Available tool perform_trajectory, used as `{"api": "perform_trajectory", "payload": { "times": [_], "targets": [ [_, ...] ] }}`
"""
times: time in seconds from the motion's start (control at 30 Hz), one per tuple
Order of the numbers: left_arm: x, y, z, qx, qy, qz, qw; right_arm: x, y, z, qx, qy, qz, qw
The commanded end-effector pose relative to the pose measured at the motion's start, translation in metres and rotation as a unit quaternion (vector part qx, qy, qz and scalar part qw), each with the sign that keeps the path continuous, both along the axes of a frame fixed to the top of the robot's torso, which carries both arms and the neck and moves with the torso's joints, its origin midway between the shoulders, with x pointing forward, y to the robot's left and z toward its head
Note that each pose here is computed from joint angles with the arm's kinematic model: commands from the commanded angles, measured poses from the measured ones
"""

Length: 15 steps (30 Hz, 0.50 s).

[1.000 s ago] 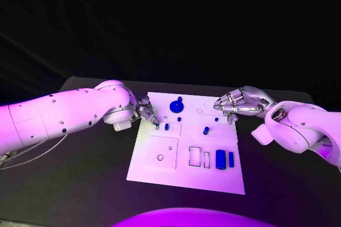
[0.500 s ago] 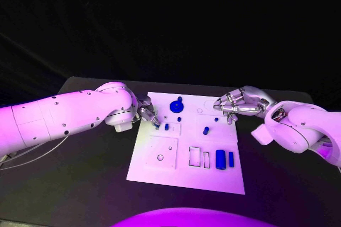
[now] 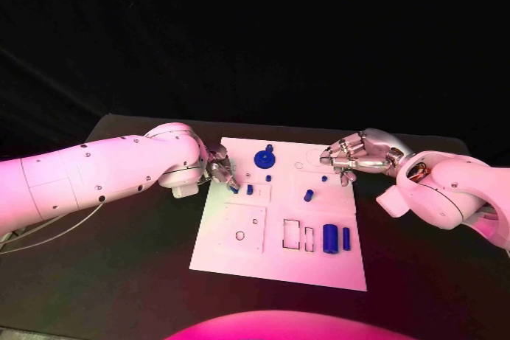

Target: Assemble the parts on the task board

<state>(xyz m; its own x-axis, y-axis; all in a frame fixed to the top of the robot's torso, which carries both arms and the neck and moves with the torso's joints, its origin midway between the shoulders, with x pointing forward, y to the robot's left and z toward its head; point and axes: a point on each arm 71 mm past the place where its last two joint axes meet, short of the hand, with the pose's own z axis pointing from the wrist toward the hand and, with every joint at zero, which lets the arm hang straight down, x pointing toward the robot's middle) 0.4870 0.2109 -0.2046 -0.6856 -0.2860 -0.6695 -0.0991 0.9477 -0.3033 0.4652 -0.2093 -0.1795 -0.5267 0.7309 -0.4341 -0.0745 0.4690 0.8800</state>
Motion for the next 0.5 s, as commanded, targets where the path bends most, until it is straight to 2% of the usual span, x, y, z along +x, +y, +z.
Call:
{"api": "perform_trajectory", "payload": {
  "times": [0.03,0.5],
  "targets": [
    [-0.0012,-0.0007,-0.0013,0.010,0.010,-0.007,1.000,-0.0013,0.0021,-0.0006,0.002,0.004,0.011,1.000],
    [-0.0017,0.0008,-0.0019,0.015,0.014,-0.006,1.000,-0.0017,0.0024,-0.0008,0.001,0.006,0.013,1.000]
  ]
}}
